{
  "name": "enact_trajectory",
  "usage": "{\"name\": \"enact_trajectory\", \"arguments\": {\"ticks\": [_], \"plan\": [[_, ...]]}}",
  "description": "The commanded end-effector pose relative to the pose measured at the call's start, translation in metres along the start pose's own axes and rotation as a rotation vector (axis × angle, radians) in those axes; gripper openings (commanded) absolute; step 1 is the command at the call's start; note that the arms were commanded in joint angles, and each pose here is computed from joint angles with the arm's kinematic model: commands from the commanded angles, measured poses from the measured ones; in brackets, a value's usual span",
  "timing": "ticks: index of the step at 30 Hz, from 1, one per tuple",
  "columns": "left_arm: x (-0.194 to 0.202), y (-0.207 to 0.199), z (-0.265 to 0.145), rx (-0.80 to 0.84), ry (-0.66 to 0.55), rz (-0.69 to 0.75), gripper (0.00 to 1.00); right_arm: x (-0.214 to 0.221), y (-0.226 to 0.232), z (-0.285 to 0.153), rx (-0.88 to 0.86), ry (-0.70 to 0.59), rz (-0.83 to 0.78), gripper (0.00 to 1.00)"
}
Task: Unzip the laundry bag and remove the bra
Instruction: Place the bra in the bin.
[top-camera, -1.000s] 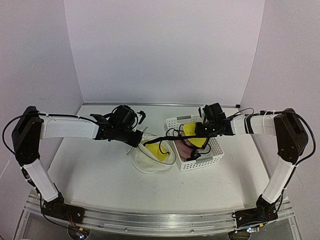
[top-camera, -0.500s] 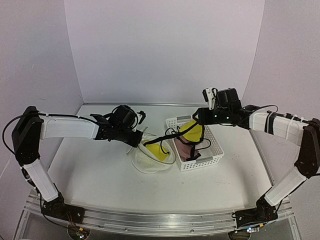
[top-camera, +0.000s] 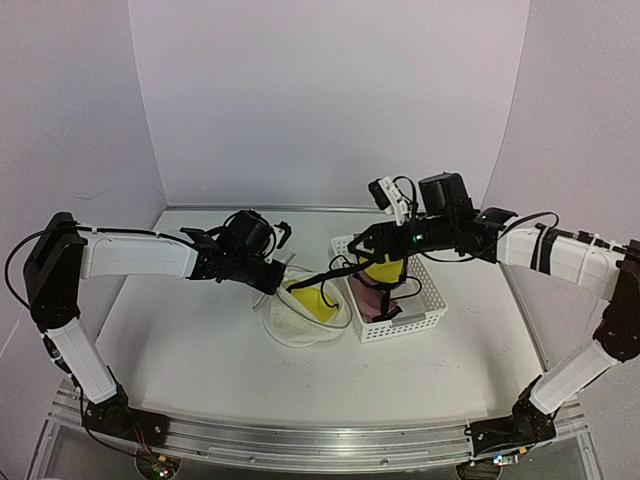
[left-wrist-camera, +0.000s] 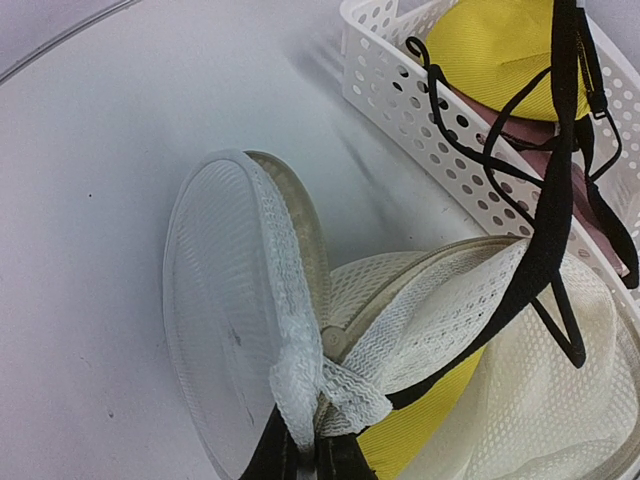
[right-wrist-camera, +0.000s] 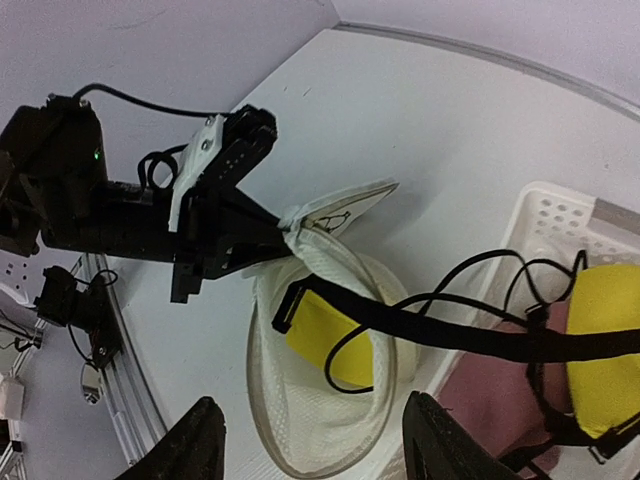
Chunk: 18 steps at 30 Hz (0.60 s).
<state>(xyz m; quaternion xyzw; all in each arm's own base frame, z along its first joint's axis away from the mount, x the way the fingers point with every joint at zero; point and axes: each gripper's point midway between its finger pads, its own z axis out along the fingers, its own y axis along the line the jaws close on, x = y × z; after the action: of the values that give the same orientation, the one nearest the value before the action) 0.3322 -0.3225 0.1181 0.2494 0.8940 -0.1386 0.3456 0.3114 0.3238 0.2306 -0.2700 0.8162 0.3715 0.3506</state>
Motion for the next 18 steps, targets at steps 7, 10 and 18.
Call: {"name": "enact_trajectory", "arguments": {"ticks": [7,10,18], "plan": [[-0.015,0.000,-0.007,-0.005,-0.034,-0.001,0.00,0.036,0.011,0.066,-0.034,0.080,0.232,0.60],[-0.014,0.001,-0.008,-0.006,-0.032,-0.007,0.00,0.043,0.008,0.077,-0.032,0.086,0.285,0.59],[-0.011,0.001,-0.007,-0.006,-0.026,-0.010,0.00,0.053,0.002,0.107,-0.036,0.096,0.414,0.57]]}}
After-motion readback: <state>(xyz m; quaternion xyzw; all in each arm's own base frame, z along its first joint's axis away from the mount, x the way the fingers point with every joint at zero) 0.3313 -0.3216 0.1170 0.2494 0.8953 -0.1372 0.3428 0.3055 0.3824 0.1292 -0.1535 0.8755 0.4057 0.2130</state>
